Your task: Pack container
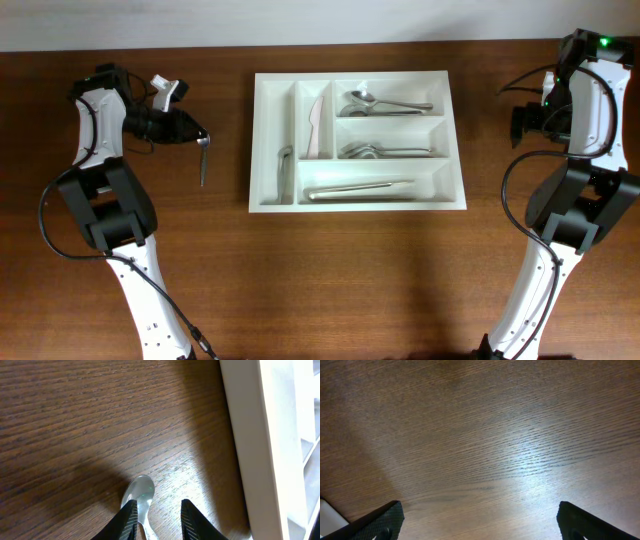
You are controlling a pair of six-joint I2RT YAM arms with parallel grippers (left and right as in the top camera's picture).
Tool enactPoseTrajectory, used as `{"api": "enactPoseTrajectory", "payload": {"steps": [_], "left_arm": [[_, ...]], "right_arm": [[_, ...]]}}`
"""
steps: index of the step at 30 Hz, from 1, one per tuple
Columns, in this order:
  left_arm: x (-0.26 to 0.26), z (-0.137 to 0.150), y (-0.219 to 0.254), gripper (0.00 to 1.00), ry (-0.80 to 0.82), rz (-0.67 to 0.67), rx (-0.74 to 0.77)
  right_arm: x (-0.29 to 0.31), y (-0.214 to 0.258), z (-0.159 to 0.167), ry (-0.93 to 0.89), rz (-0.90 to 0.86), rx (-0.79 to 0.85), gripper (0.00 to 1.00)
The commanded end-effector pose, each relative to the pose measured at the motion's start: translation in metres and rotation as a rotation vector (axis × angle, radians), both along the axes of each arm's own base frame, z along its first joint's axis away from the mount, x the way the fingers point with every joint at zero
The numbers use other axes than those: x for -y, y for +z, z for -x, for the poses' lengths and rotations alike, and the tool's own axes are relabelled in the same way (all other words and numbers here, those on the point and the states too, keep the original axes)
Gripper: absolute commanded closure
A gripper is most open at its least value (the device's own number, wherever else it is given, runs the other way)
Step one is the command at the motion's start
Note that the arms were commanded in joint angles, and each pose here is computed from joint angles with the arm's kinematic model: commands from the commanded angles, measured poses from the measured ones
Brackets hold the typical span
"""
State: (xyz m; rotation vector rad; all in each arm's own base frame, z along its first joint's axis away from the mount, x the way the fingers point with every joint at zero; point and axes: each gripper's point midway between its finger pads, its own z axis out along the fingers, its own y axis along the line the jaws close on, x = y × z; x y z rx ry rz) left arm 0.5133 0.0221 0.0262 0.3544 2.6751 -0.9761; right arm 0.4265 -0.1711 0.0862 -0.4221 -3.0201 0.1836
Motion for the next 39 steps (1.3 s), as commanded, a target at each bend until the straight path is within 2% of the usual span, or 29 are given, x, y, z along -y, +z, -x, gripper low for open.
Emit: {"api": "enactPoseTrajectory", "payload": {"steps": [1, 3, 5, 6, 19, 23, 26, 39], "left_arm": [[-0.001, 0.003, -0.012, 0.69, -0.009, -0.006, -0.019], [-0.001, 0.003, -0.012, 0.68, -0.009, -0.007, -0.016], [-0.003, 0.002, -0.013, 0.52, -0.008, -0.017, -0.012], [-0.005, 0.001, -0.014, 0.50, -0.008, -0.027, -0.012], [-0.008, -0.011, -0.014, 0.49, -0.006, -0.041, 0.050], [-0.008, -0.013, -0.016, 0.41, -0.007, -0.043, 0.057], [-0.008, -0.012, -0.019, 0.41, -0.007, -0.040, 0.050], [0.009, -0.006, -0.033, 0.41, -0.008, 0.079, 0.007]], "right_arm": [[0.003, 0.019, 0.000, -0.004, 0.023, 0.039, 0.01], [0.003, 0.019, 0.000, -0.004, 0.022, 0.039, 0.01], [0.003, 0.019, 0.000, -0.004, 0.023, 0.039, 0.01], [0.003, 0.019, 0.000, -0.004, 0.023, 0.038, 0.01], [0.003, 0.019, 0.000, -0.004, 0.023, 0.039, 0.01], [0.003, 0.019, 0.000, -0.004, 0.023, 0.039, 0.01], [0.003, 0.019, 0.000, -0.004, 0.023, 0.039, 0.01], [0.003, 0.019, 0.000, -0.004, 0.023, 0.039, 0.01]]}}
